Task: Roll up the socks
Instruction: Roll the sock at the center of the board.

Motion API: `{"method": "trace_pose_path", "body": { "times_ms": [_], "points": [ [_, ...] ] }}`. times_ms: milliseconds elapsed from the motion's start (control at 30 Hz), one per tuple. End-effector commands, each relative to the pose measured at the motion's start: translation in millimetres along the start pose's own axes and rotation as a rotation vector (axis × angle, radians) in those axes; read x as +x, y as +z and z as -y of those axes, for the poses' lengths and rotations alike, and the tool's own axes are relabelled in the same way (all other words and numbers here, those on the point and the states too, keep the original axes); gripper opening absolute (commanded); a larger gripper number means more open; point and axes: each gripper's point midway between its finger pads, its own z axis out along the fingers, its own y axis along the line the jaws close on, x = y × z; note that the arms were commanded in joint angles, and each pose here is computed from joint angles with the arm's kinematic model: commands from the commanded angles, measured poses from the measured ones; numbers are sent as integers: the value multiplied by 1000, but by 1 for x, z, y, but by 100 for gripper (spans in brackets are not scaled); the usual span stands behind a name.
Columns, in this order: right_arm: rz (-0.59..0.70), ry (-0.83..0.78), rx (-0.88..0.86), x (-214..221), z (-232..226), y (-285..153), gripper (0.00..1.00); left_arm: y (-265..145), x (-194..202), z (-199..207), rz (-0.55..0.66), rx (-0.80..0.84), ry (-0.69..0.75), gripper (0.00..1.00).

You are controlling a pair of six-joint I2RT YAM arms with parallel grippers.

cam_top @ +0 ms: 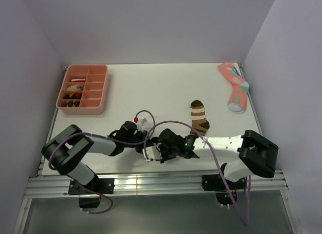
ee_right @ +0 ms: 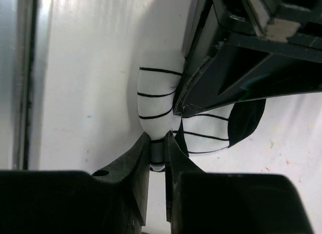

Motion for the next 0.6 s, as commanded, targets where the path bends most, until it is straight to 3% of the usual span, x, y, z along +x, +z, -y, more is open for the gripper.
{"method": "trace_pose_path", "body": {
  "times_ms": [0,133,567],
  "points": [
    [-29,69,-110,6,-16,-6,12,-10,12,-20,8,-79,-49,16],
    [-27,130,-162,9,-14,-11,12,-19,-4,-10,122,-41,-30,25],
    [-76,295,-453,16,-26,-13,13,-65,-36,1,441,-23,83,31]
  ]
}}
